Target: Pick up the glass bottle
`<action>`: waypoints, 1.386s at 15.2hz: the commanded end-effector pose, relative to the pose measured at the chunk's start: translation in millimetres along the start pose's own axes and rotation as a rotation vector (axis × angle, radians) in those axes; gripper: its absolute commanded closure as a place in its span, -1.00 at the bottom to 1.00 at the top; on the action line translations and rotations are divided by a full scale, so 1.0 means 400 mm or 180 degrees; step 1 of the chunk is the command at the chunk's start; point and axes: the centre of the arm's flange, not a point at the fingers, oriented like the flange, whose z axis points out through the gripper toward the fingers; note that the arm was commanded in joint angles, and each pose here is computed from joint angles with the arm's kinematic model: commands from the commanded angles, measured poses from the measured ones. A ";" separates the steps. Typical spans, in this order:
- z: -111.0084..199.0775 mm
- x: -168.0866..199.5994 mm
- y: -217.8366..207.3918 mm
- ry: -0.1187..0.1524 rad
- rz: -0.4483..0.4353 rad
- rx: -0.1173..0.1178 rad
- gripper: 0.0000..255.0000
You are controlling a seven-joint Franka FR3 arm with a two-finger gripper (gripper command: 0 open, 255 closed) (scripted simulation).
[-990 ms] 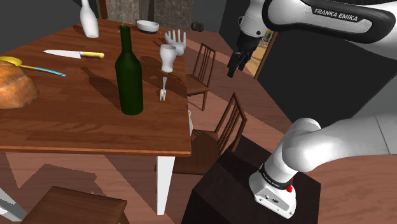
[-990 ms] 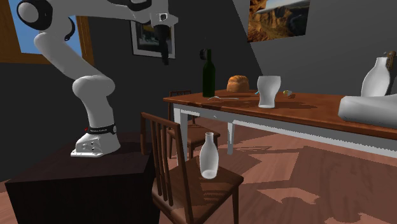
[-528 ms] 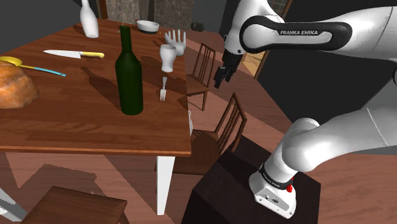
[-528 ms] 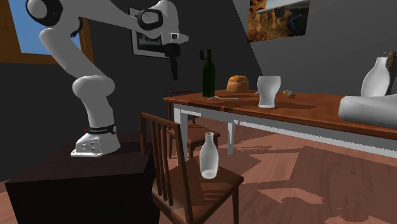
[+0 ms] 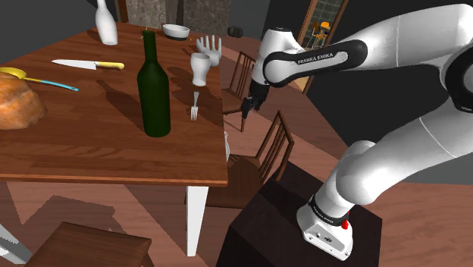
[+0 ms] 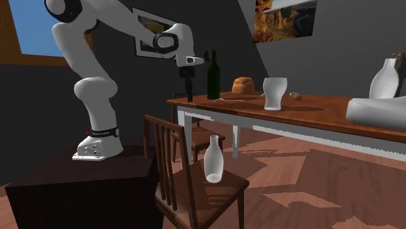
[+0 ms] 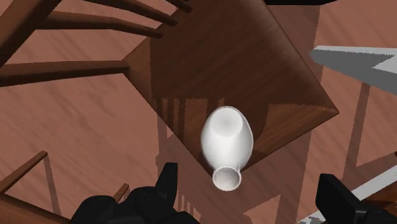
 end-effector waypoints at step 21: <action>0.552 0.218 0.001 0.0033 0.0062 0.0144 -1.00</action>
